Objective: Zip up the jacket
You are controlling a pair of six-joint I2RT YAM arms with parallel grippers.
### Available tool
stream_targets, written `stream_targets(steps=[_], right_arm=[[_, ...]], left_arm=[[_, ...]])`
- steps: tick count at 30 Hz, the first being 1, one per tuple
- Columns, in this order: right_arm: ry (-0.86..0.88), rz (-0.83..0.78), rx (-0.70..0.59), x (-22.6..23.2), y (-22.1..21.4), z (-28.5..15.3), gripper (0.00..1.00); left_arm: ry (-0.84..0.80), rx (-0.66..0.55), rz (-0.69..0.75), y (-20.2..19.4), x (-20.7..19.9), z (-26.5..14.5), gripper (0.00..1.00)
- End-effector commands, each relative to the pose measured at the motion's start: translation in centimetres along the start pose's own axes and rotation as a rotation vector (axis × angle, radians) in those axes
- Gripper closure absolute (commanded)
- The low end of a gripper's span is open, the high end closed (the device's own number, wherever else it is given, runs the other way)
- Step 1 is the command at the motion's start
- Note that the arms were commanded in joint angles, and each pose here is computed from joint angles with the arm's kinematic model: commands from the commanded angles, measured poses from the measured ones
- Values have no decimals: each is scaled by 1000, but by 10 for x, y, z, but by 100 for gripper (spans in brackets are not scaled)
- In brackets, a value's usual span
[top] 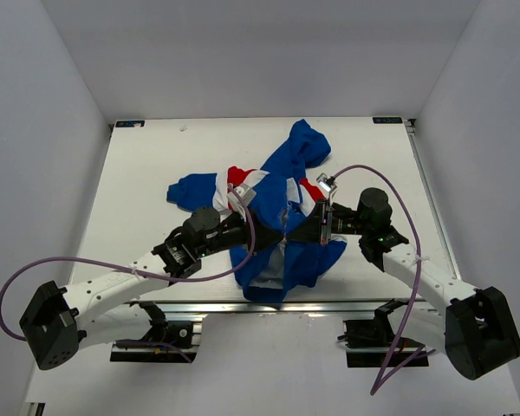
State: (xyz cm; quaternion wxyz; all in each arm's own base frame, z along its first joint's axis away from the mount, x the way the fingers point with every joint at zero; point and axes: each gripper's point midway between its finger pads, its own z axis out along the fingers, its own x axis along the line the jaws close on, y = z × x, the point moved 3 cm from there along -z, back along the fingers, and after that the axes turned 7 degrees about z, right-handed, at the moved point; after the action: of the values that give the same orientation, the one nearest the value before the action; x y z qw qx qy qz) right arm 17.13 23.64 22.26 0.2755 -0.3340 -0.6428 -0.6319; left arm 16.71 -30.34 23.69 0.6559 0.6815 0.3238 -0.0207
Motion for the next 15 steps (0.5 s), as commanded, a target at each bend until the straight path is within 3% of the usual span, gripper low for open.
stream_targets(steps=[1,15], right_arm=[[36,-141,-53,16,19,0,100],[41,-214,-71,24,19,-4,100]], left_arm=[[-97,24,-15,3,-18,1,100],[-155,55,-62,-7,-24,-3,100]])
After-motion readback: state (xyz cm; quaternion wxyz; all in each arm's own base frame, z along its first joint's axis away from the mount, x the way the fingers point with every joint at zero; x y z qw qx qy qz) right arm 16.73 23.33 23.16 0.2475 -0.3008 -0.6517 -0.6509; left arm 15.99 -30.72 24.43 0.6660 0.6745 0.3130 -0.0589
